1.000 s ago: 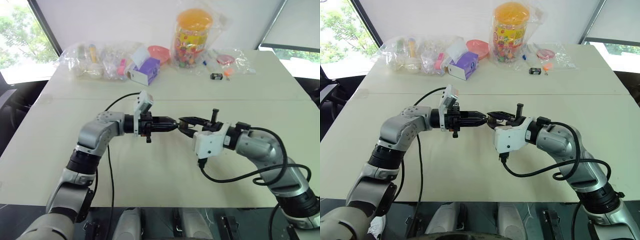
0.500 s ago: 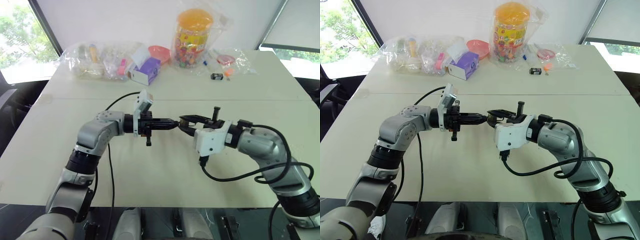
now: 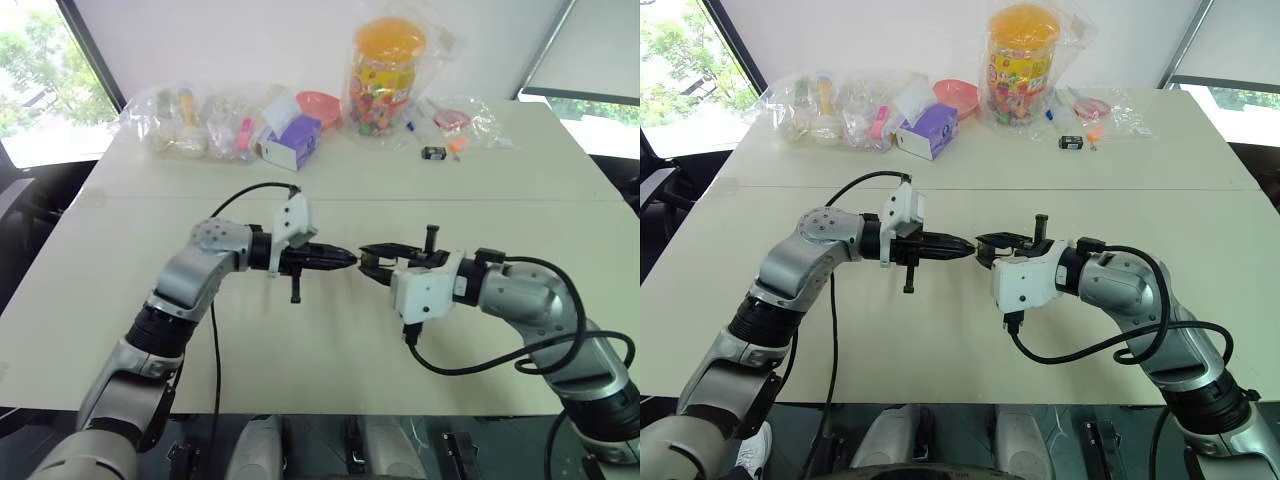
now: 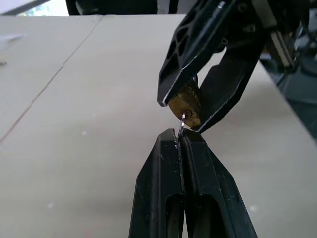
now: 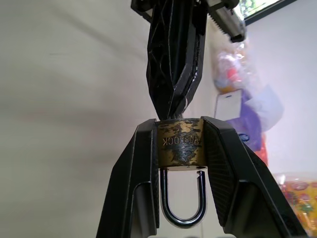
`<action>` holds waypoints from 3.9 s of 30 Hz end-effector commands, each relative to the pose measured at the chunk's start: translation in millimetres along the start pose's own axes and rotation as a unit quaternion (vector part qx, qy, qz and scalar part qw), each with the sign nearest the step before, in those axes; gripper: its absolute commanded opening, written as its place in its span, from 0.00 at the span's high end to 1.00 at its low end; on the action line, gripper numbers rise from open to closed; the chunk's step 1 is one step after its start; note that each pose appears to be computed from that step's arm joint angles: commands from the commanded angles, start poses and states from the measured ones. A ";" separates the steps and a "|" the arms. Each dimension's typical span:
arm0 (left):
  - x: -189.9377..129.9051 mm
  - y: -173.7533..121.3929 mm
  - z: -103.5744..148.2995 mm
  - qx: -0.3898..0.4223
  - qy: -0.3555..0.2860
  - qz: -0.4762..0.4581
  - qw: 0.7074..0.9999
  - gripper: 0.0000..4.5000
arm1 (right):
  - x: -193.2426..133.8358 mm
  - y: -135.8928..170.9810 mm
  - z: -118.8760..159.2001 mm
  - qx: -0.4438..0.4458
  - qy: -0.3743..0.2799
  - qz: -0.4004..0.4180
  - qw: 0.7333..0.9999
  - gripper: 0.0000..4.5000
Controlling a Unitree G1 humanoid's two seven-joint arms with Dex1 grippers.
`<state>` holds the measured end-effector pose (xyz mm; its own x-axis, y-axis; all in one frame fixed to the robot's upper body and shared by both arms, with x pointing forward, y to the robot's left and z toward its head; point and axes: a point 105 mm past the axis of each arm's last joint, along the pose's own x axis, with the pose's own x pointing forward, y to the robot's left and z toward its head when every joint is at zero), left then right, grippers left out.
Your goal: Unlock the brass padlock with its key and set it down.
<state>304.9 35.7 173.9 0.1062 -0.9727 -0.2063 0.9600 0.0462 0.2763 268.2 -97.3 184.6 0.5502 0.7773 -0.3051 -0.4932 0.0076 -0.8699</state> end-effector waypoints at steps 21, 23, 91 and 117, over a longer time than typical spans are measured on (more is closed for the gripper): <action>-32.9 1.8 29.9 -0.306 -0.122 -0.036 0.943 0.58 | 0.1 3.0 13.3 -0.013 -0.031 0.027 0.999 0.84; -35.8 4.7 33.1 -0.329 -0.137 -0.034 0.934 0.34 | -0.1 3.6 13.6 -0.014 -0.031 0.028 0.999 0.84; -9.6 -7.3 2.7 -0.315 -0.098 -0.013 0.944 1.00 | -16.8 -3.2 3.4 0.081 0.016 0.051 0.995 0.02; -8.1 -10.2 -0.1 -0.252 -0.083 0.000 0.964 1.00 | -10.4 -28.8 -2.0 0.336 -0.015 -0.010 0.942 0.99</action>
<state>296.6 44.4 156.8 0.1131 -0.9904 -0.0790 0.9504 0.1310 -0.2821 278.7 -109.1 205.0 0.5451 0.7816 -0.3033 -0.8172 0.4145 -0.4004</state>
